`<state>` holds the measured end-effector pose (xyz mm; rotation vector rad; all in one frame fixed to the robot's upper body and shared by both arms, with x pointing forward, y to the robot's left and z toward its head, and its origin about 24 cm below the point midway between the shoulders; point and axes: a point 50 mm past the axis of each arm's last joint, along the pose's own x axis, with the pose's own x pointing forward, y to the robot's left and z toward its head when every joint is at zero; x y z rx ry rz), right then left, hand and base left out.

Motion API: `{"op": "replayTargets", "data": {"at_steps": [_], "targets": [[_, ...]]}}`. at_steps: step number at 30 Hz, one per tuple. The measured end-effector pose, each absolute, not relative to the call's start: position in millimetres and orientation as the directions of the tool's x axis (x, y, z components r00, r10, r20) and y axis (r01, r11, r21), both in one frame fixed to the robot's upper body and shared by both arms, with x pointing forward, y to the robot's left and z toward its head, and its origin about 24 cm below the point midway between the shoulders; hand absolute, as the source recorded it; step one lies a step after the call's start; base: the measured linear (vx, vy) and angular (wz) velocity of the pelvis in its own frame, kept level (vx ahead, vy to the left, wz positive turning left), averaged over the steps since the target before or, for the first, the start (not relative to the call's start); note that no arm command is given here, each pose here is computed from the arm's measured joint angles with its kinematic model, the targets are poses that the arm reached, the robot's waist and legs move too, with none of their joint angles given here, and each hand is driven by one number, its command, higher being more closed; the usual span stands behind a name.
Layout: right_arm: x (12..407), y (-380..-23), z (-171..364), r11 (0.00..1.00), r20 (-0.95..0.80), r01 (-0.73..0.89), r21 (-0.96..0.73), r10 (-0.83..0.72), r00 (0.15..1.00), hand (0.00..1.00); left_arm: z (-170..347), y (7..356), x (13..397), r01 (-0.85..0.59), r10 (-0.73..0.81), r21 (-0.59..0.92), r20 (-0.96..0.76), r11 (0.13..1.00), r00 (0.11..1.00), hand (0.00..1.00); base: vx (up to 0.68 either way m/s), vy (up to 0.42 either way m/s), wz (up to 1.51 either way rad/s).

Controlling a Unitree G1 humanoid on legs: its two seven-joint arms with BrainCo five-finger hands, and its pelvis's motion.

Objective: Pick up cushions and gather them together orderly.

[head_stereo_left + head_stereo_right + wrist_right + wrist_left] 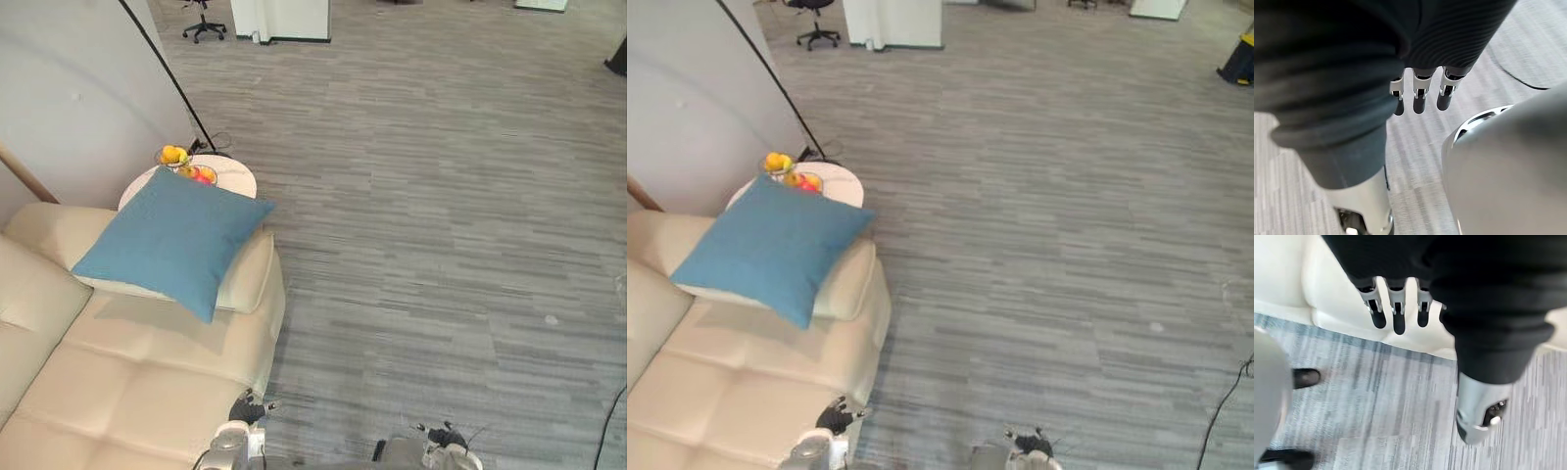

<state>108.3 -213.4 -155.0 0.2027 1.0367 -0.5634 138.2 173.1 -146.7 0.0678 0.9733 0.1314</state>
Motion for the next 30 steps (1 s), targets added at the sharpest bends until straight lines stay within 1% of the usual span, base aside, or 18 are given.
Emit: {"op": "replayTargets", "data": {"at_steps": [2, 3, 5, 7, 8, 10, 12, 14, 18, 20, 23, 25, 30], "targets": [[102.4, -211.7, -157.8, 0.84, -0.87, 0.532, -0.106, -0.338, 0.36, 0.0, -149.6, 179.6, 129.0, -0.072, 0.155, 0.138, -0.832, 0.988, 0.533, 0.0, 0.41, -0.27, 0.29], [102.9, -222.0, -155.9, 0.834, -0.861, 0.538, -0.123, -0.359, 0.36, 0.0, -152.0, 176.0, 126.2, -0.072, 0.148, 0.13, -0.843, 0.989, 0.517, 0.0, 0.41, -0.283, 0.15], [104.5, -227.8, -154.7, 0.826, -0.857, 0.549, -0.127, -0.37, 0.358, 0.0, -154.2, 172.4, 122.4, -0.097, 0.146, 0.112, -0.852, 0.989, 0.502, 0.0, 0.37, -0.302, 0.17], [96.9, -229.4, -155.8, 0.814, -0.861, 0.566, -0.132, -0.377, 0.342, 0.0, -152.8, 170.8, 125.4, -0.171, 0.16, 0.083, -0.846, 0.982, 0.508, 0.0, 0.33, -0.303, 0.46], [97.6, -230.6, -154.7, 0.819, -0.855, 0.556, -0.14, -0.383, 0.35, 0.0, -151.3, 170.3, 127.7, -0.192, 0.164, 0.073, -0.84, 0.979, 0.517, 0.0, 0.3, -0.228, 0.42], [99.0, -227.6, -155.1, 0.835, -0.856, 0.532, -0.143, -0.374, 0.356, 0.0, -148.1, 170.5, 131.8, -0.198, 0.165, 0.065, -0.822, 0.978, 0.546, 0.0, 0.29, -0.181, 0.25], [100.3, -224.2, -155.5, 0.836, -0.859, 0.533, -0.134, -0.366, 0.359, 0.0, -146.9, 170.4, 132.9, -0.2, 0.164, 0.061, -0.815, 0.978, 0.556, 0.0, 0.23, -0.09, 0.09], [105.0, -219.2, -155.3, 0.838, -0.858, 0.532, -0.117, -0.355, 0.37, 0.0, -146.2, 169.9, 134.4, -0.195, 0.162, 0.061, -0.811, 0.979, 0.562, 0.0, 0.26, 0.005, 0.16], [86.8, -224.1, -158.6, 0.822, -0.871, 0.551, -0.143, -0.369, 0.324, 0.0, -147.3, 162.7, 133.8, -0.166, 0.136, 0.05, -0.817, 0.985, 0.56, 0.0, 0.39, 0.121, 0.65], [88.2, -221.5, -159.0, 0.819, -0.873, 0.558, -0.134, -0.364, 0.325, 0.0, -146.2, 168.2, 138.7, -0.152, 0.141, 0.066, -0.813, 0.986, 0.565, 0.0, 0.39, 0.148, 0.53], [92.2, -222.0, -158.1, 0.823, -0.869, 0.552, -0.132, -0.364, 0.334, 0.0, -148.2, 170.1, 136.0, -0.145, 0.143, 0.074, -0.822, 0.987, 0.551, 0.0, 0.36, 0.171, 0.37], [83.4, -222.1, -159.8, 0.816, -0.876, 0.561, -0.136, -0.364, 0.316, 0.0, -148.9, 168.6, 135.0, -0.132, 0.134, 0.072, -0.826, 0.989, 0.548, 0.0, 0.34, 0.175, 0.65], [85.4, -220.9, -157.5, 0.823, -0.865, 0.556, -0.12, -0.361, 0.348, 0.0, -149.0, 165.7, 134.1, -0.105, 0.11, 0.063, -0.829, 0.993, 0.548, 0.0, 0.37, 0.031, 0.94]]}}
